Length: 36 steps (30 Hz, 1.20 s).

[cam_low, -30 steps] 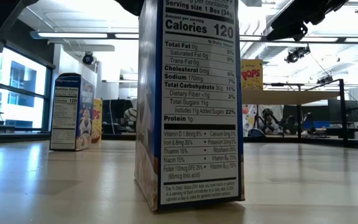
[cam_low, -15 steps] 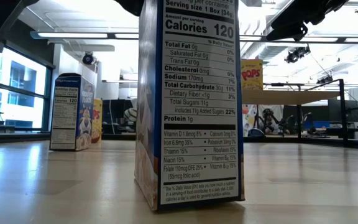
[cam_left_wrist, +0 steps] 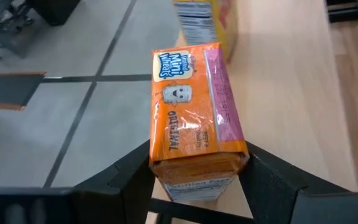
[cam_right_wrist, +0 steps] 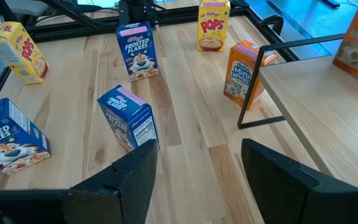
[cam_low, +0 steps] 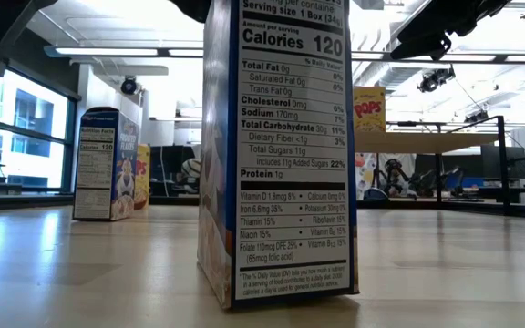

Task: Stack cereal on shelf
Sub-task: Put the left orange cereal box on the shelf

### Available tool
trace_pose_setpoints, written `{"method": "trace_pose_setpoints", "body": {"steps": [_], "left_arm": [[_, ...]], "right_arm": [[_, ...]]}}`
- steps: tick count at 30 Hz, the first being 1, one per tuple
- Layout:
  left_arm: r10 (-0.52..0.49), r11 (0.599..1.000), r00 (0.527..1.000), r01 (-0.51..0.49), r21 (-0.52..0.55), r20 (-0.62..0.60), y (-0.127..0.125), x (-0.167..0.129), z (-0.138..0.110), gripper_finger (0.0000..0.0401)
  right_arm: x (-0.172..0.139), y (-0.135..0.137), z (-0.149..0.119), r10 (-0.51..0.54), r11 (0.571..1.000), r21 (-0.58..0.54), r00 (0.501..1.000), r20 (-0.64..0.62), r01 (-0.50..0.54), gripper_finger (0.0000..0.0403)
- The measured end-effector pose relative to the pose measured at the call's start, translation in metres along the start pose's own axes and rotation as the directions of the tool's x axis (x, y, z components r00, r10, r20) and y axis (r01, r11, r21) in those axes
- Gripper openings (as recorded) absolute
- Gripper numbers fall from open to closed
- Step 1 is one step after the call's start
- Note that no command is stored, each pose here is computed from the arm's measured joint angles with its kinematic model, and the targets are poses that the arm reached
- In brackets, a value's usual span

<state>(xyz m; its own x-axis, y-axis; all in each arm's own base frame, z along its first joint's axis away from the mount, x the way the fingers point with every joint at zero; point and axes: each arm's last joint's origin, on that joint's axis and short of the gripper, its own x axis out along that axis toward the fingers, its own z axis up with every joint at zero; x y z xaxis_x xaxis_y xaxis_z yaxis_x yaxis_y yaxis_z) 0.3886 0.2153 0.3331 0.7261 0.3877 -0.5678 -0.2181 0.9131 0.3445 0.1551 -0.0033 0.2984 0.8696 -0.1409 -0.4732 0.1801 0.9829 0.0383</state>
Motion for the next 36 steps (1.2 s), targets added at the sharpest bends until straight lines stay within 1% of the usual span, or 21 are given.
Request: {"method": "trace_pose_setpoints", "body": {"steps": [6, 8, 20, 26, 29, 36], "left_arm": [[0.022, 0.999, 1.0, -0.022, -0.024, -0.001, 0.0072, -0.0014, -0.0011, 0.0205], [0.001, 0.999, 1.0, -0.001, -0.038, 0.01, 0.0079, -0.0014, -0.0013, 0.0205], [-0.16, 0.986, 0.984, 0.163, -0.034, 0.072, 0.0026, -0.0018, -0.0004, 0.0205], [-0.155, 0.987, 0.985, 0.158, -0.039, 0.074, 0.0045, -0.0019, -0.0009, 0.0205], [-0.151, 0.986, 0.986, 0.156, -0.061, 0.078, 0.0054, -0.0019, -0.0007, 0.0207], [-0.147, 0.986, 0.986, 0.152, -0.061, 0.078, 0.0056, -0.0022, -0.0005, 0.0231]], "right_arm": [[0.0, 0.0, 0.0, 0.0, 1.0, 0.0, 1.0, 0.0, 0.0, 0.0226], [0.0, 0.0, 0.0, 0.0, 1.0, 0.0, 1.0, 0.0, 0.0, 0.0226], [0.0, 0.0, 0.0, 0.0, 1.0, 0.0, 1.0, 0.0, 0.0, 0.0226], [0.0, 0.0, 0.0, 0.0, 1.0, 0.0, 1.0, 0.0, 0.0, 0.0226], [0.0, 0.0, -0.0001, 0.0, 1.0, 0.0, 1.0, 0.0, 0.0, 0.0226], [0.0, 0.0, 0.0, 0.0, 1.0, 0.0, 1.0, 0.0, 0.0, 0.0226]]}}
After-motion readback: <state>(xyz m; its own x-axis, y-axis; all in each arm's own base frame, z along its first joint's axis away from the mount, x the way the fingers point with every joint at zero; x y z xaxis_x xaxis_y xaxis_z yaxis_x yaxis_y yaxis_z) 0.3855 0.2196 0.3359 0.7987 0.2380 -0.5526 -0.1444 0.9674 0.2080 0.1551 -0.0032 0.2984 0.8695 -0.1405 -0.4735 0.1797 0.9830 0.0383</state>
